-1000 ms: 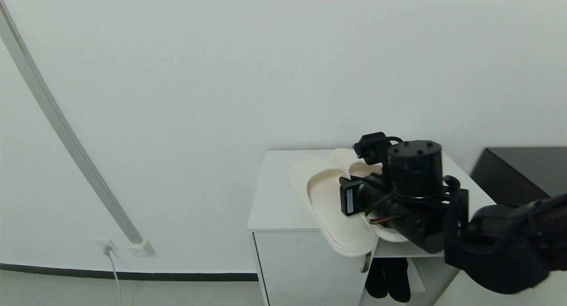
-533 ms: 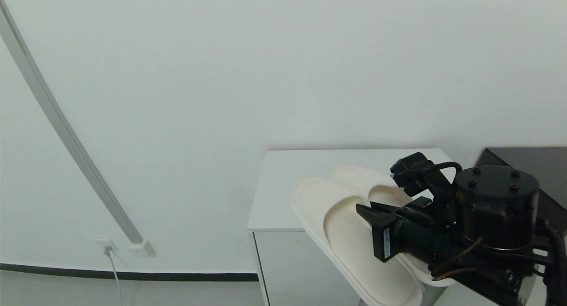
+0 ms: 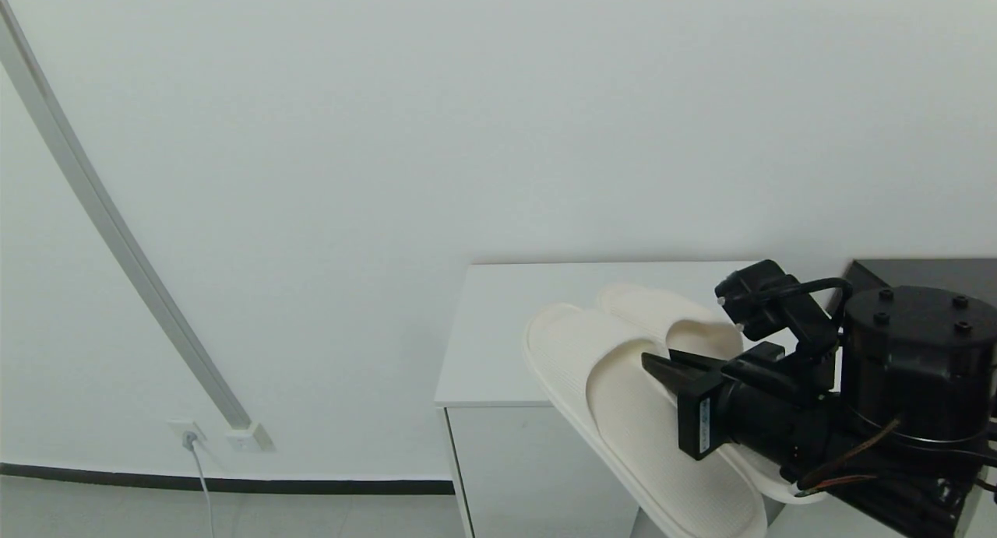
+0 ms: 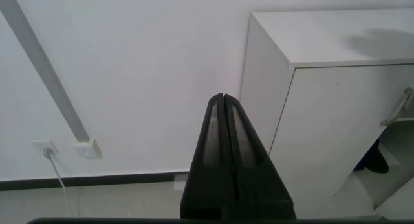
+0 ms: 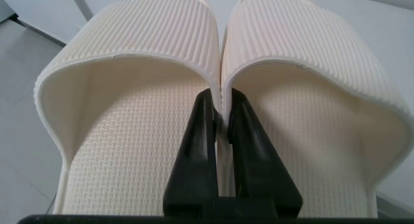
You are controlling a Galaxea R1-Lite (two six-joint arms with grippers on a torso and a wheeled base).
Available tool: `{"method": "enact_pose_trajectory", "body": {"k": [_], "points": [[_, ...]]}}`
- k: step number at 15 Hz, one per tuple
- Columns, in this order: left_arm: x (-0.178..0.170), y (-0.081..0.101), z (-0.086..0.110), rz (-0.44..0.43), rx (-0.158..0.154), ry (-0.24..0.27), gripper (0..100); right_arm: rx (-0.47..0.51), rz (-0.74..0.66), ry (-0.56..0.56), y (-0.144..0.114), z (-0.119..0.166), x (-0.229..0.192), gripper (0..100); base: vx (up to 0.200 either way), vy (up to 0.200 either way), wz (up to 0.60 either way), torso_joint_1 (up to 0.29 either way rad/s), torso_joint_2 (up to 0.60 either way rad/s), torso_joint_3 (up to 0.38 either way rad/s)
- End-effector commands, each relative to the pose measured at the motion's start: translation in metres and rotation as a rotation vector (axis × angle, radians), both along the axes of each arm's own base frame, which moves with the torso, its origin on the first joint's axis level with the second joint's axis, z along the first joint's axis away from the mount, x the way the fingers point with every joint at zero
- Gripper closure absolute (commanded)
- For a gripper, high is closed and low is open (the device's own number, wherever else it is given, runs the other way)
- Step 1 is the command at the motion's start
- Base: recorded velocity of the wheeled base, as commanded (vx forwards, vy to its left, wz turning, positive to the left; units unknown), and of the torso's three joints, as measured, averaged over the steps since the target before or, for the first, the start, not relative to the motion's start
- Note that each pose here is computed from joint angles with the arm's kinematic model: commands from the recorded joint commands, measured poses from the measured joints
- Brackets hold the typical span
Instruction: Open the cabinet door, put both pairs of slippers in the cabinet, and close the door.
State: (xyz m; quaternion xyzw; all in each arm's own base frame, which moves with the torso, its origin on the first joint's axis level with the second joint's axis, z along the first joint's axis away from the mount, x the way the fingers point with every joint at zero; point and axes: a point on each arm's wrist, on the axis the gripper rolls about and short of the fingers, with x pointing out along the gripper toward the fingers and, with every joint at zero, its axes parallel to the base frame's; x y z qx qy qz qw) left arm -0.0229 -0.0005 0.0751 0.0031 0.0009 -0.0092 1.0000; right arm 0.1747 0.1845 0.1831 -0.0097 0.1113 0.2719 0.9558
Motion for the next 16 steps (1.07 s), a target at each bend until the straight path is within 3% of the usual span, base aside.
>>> {"method": "enact_pose_trajectory", "body": {"k": [1, 11, 16], "points": [[0.0001, 0.0000, 0.0000, -0.002, 0.000, 0.001, 100, -0.001, 0.001, -0.002, 0.0000, 0.0003, -0.0004, 100, -0.200, 0.000, 0.00, -0.012, 0.00, 0.002], [0.0001, 0.0000, 0.0000, 0.000, 0.000, 0.001, 100, -0.005, -0.002, 0.001, -0.0044, -0.0012, -0.0038, 100, -0.200, 0.000, 0.00, 0.001, 0.00, 0.002], [0.0001, 0.0000, 0.0000, 0.000, -0.002, 0.001, 100, -0.013, 0.001, 0.009, -0.0049, -0.0046, -0.0043, 100, 0.000, 0.000, 0.00, 0.000, 0.00, 0.000]]}}
